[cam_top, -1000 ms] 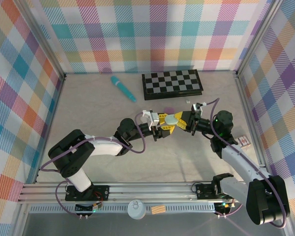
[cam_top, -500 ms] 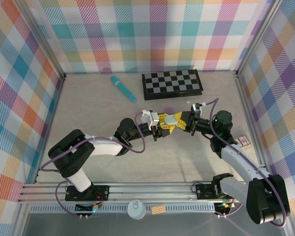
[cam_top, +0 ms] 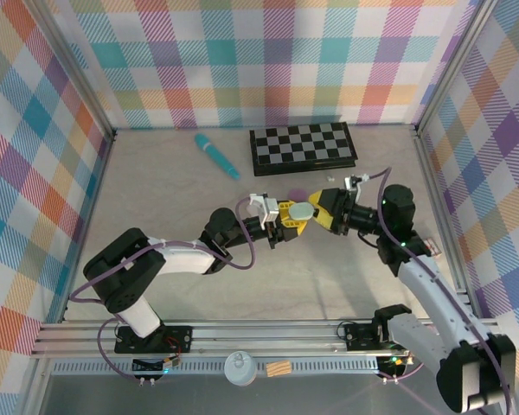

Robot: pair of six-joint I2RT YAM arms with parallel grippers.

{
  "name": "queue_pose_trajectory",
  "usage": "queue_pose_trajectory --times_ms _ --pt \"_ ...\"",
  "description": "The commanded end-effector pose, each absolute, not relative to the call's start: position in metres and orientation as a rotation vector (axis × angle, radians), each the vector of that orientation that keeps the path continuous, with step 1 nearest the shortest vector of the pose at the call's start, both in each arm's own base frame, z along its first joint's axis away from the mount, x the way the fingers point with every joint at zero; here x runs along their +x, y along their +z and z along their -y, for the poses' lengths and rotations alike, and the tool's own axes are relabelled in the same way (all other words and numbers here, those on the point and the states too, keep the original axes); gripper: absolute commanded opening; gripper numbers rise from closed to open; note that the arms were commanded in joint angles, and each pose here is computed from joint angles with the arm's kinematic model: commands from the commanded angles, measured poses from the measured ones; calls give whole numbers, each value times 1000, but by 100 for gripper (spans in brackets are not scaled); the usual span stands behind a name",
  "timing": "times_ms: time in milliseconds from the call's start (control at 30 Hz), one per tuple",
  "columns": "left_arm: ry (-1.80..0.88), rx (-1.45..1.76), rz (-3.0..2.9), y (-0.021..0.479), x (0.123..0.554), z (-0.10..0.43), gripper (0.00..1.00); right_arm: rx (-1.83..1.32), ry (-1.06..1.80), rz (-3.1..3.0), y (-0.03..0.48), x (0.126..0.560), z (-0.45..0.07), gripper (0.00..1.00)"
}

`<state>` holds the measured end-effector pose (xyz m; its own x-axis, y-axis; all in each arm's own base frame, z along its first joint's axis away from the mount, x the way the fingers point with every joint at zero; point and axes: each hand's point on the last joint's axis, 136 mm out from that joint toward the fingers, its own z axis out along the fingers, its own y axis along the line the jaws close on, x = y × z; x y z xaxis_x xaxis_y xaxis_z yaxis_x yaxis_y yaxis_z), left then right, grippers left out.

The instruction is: Insert the wireless bluetooth earbuds into the charging case

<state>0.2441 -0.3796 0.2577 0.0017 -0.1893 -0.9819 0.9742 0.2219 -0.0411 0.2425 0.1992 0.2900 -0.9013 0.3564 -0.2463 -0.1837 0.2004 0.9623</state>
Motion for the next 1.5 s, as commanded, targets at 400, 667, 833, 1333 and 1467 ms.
queue_pose_trajectory --times_ms 400,667,833,1333,1467 --pt "-1214 882 -1130 280 236 342 32 -896 807 -2017 285 224 -226 92" --pt "-1223 880 -1125 282 233 341 32 -923 710 -2055 268 243 -234 92" --pt "-1226 893 -1121 280 229 339 32 -830 709 -2063 274 254 -235 89" --pt "-1243 916 -1109 281 222 338 32 -755 672 -2051 287 269 -233 85" --pt "-1240 914 -1110 281 222 337 32 -756 686 -2037 292 271 -237 85"
